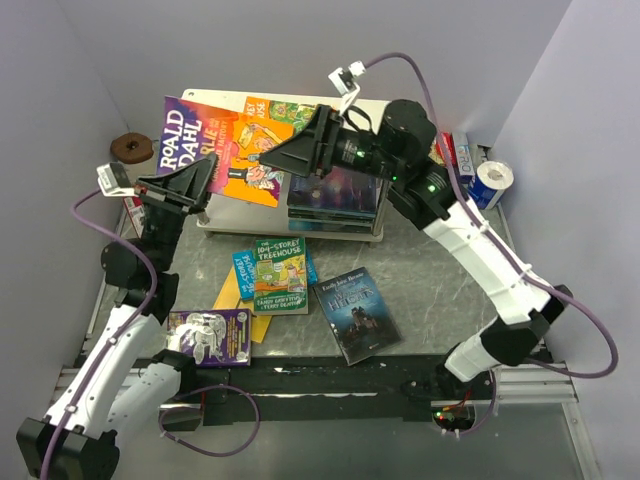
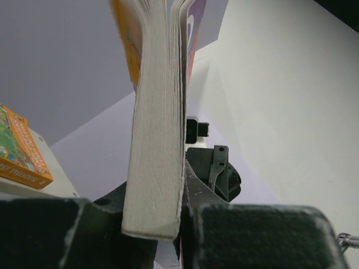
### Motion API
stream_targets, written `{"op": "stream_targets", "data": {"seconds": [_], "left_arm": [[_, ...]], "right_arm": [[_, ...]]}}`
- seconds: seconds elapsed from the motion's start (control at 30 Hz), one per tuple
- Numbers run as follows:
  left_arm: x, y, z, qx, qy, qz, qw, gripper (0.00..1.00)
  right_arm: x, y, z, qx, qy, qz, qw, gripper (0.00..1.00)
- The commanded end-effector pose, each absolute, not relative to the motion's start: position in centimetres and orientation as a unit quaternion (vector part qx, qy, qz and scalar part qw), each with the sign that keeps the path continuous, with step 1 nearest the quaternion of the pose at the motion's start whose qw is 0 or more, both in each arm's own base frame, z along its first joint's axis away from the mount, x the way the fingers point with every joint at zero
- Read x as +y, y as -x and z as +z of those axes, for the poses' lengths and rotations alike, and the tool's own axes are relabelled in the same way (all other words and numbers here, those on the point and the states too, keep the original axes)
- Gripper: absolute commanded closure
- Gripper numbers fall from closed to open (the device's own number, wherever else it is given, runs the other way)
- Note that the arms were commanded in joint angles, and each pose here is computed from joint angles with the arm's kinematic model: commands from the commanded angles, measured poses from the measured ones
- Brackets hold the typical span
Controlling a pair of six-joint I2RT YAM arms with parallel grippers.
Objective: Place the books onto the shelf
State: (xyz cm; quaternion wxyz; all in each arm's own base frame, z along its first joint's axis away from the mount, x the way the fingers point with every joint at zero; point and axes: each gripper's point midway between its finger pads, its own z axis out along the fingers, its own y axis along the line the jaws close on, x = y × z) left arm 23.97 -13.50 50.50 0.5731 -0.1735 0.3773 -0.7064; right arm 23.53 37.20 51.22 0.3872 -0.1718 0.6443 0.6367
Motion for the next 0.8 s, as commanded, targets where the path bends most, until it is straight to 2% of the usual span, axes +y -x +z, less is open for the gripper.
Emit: {"op": "stream_targets", "data": {"seconds": [0.0,0.03,0.13,0.2,0.23,0.27,0.3,0.37,0.43,0.57,0.77], "left_arm": [[-13.9,-21.7,53.8,0.357,0.13,-0.728,0.571,0.99],[-14.0,-21.8,53.7,0.361,0.131,-0.725,0.572,0.99],[-14.2,-22.7,53.1,0.388,0.141,-0.704,0.578,0.98],[-14.1,-23.8,52.5,0.417,0.158,-0.676,0.586,0.79],[-13.8,-24.0,52.9,0.422,0.165,-0.664,0.596,0.65],[-13.6,-24.4,52.7,0.433,0.171,-0.648,0.603,0.32],[-13.4,-25.7,50.7,0.477,0.187,-0.604,0.61,0.2],[-11.4,-26.2,50.7,0.49,0.225,-0.55,0.638,0.04],[-9.4,-26.9,48.3,0.519,0.267,-0.483,0.653,0.03],[-6.2,-27.6,44.8,0.535,0.325,-0.393,0.673,0.1],[-5.5,-28.3,43.3,0.574,0.331,-0.338,0.668,0.11]], "right_arm": [[37.6,-23.1,53.3,0.63,0.197,0.643,0.39,0.45],[37.6,-23.4,53.3,0.633,0.193,0.64,0.391,0.68],[37.1,-24.3,53.0,0.652,0.178,0.624,0.392,1.0],[36.0,-25.2,53.5,0.655,0.168,0.619,0.4,1.0],[35.5,-25.7,52.7,0.674,0.155,0.609,0.388,1.0],[34.7,-25.8,53.4,0.674,0.15,0.61,0.388,1.0],[33.2,-27.1,53.4,0.682,0.132,0.602,0.393,1.0],[31.5,-28.2,53.3,0.698,0.105,0.596,0.383,1.0],[29.5,-29.9,53.1,0.706,0.088,0.591,0.38,1.0],[27.7,-31.2,53.9,0.703,0.088,0.595,0.38,1.0],[27.2,-33.6,52.5,0.714,0.084,0.6,0.351,1.0]]}}
